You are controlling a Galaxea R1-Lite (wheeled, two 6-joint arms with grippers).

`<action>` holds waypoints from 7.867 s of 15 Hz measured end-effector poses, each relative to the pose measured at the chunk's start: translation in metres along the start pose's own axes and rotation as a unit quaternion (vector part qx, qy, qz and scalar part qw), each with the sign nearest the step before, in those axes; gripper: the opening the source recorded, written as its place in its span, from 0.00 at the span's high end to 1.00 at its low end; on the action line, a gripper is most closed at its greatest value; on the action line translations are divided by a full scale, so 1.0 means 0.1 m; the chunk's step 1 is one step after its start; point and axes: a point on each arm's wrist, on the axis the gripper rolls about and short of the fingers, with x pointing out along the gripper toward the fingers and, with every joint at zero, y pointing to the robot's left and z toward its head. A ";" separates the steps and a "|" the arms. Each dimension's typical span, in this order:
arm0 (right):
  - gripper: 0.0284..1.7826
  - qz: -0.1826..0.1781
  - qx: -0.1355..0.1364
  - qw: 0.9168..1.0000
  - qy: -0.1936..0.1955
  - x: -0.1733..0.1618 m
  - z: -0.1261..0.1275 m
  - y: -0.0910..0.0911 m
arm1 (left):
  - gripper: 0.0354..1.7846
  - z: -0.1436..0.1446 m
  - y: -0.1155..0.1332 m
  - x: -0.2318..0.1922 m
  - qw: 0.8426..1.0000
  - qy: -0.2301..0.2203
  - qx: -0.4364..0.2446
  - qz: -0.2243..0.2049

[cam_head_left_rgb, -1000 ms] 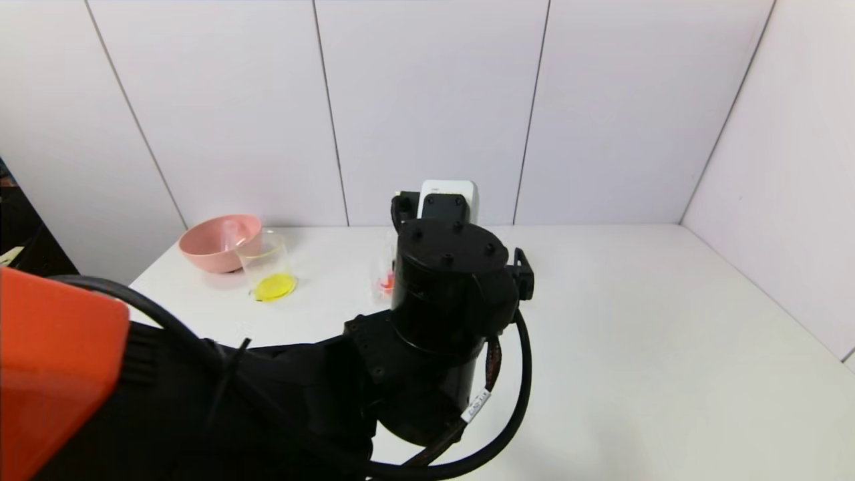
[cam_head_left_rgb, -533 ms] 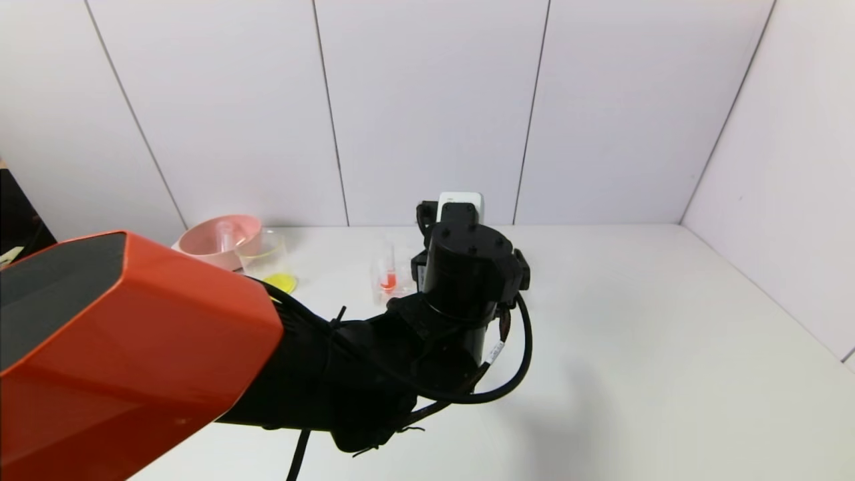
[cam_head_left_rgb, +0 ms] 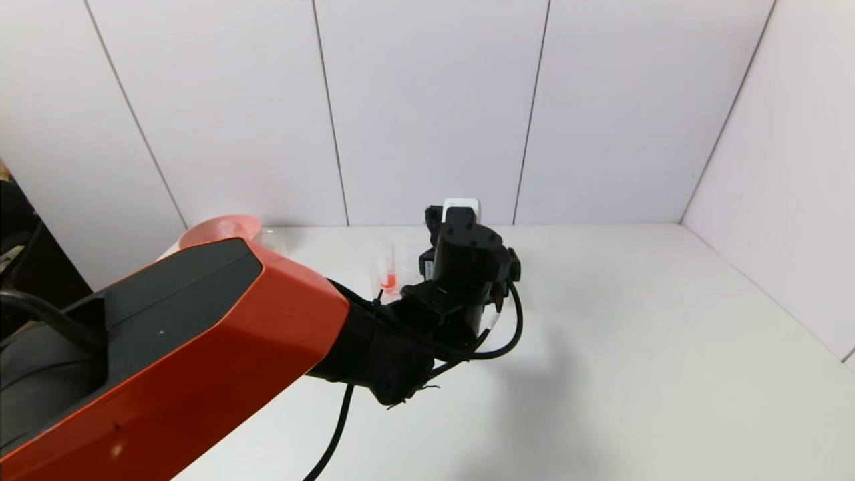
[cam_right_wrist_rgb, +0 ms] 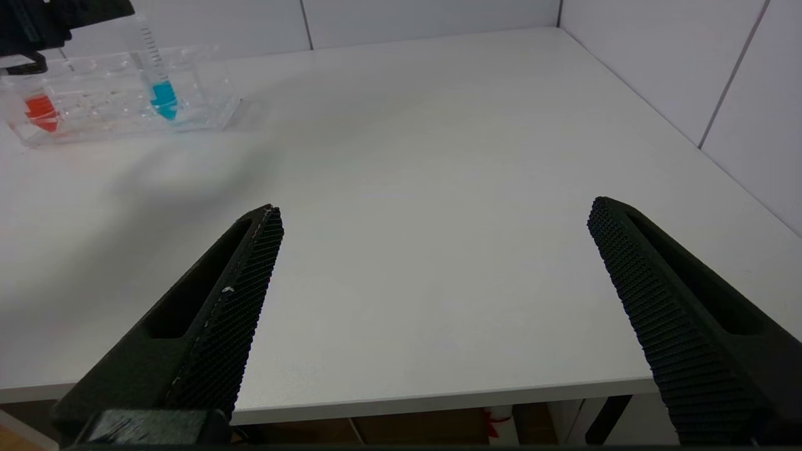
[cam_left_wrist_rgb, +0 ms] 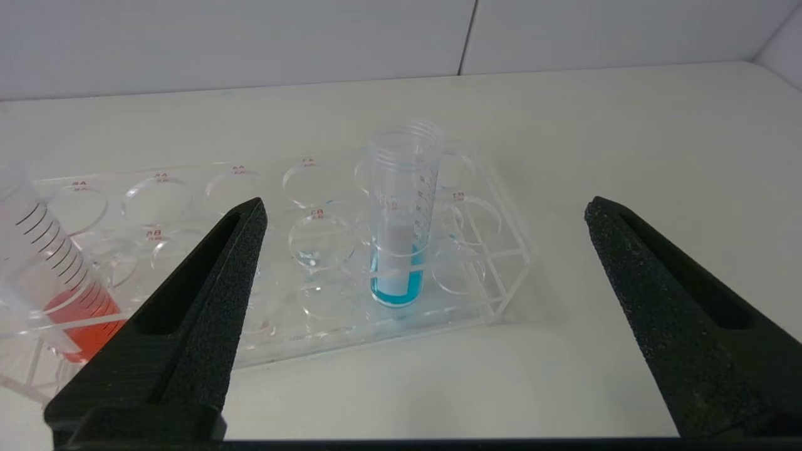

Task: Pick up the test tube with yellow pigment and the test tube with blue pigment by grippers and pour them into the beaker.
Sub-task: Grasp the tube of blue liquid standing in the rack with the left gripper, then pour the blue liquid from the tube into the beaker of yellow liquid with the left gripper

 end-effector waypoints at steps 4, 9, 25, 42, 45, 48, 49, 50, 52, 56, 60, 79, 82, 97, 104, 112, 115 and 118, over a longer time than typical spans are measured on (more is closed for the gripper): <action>0.00 0.000 0.000 1.000 0.000 0.00 0.00 0.00 | 0.00 -0.11 0.06 0.24 1.000 0.002 0.000 0.004; 0.00 0.000 0.000 1.000 0.000 0.00 0.00 0.00 | 0.00 -0.21 0.16 0.44 1.000 0.003 0.002 0.013; 0.00 0.000 0.000 1.000 0.000 0.00 0.00 0.00 | 0.00 -0.30 0.22 0.69 1.000 0.005 0.007 0.013; 0.00 0.000 0.000 1.000 0.000 0.00 0.00 0.00 | 0.35 -0.28 0.13 0.86 1.000 0.002 0.010 0.013; 0.00 0.000 0.000 1.000 0.000 0.00 0.00 0.00 | 0.67 -0.29 0.12 0.87 1.000 -0.001 0.009 0.013; 0.00 0.000 0.000 1.000 0.000 0.00 0.00 0.00 | 0.72 -0.29 0.11 0.88 1.000 -0.001 0.009 0.015; 0.00 0.000 0.000 1.000 0.000 0.00 0.00 0.00 | 0.72 -0.29 0.11 0.88 1.000 -0.002 0.009 0.016; 0.00 0.000 0.000 1.000 0.000 0.00 0.00 0.00 | 0.72 -0.29 0.11 0.88 1.000 -0.001 0.009 0.017; 0.00 0.000 0.000 1.000 0.000 0.00 0.00 0.00 | 0.72 -0.29 0.11 0.87 1.000 -0.001 0.009 0.017; 0.00 0.000 0.000 1.000 0.000 0.00 0.00 0.00 | 0.72 -0.26 0.11 0.86 1.000 -0.004 0.011 0.017; 0.00 0.000 0.000 1.000 0.000 0.00 0.00 0.00 | 0.72 -0.17 0.08 0.82 1.000 -0.010 0.012 0.014; 0.00 0.000 0.000 1.000 0.000 0.00 0.00 0.00 | 0.72 0.52 -0.13 0.53 0.996 -0.074 0.051 -0.001; 0.00 0.000 0.000 1.000 0.000 0.00 0.00 0.00 | 0.72 0.80 -0.09 0.43 0.992 -0.109 0.062 0.017; 0.00 0.000 0.000 1.000 0.000 0.00 0.00 0.00 | 0.72 2.28 1.37 -0.01 0.979 -0.166 0.087 0.087; 0.00 0.000 0.000 1.000 0.000 0.00 0.00 0.00 | 0.72 2.44 2.56 -0.09 0.979 -0.144 0.111 0.098; 0.00 0.000 0.000 1.000 0.000 0.00 0.00 0.00 | 0.72 2.24 3.69 -0.47 0.979 -0.032 0.165 0.116; 0.00 0.000 0.000 1.000 0.000 0.00 0.00 0.00 | 0.72 2.14 3.99 -0.62 0.971 0.025 0.220 0.091; 0.00 0.000 0.000 1.000 0.000 0.00 0.00 0.00 | 0.72 2.01 4.11 -0.64 0.958 0.070 0.272 0.055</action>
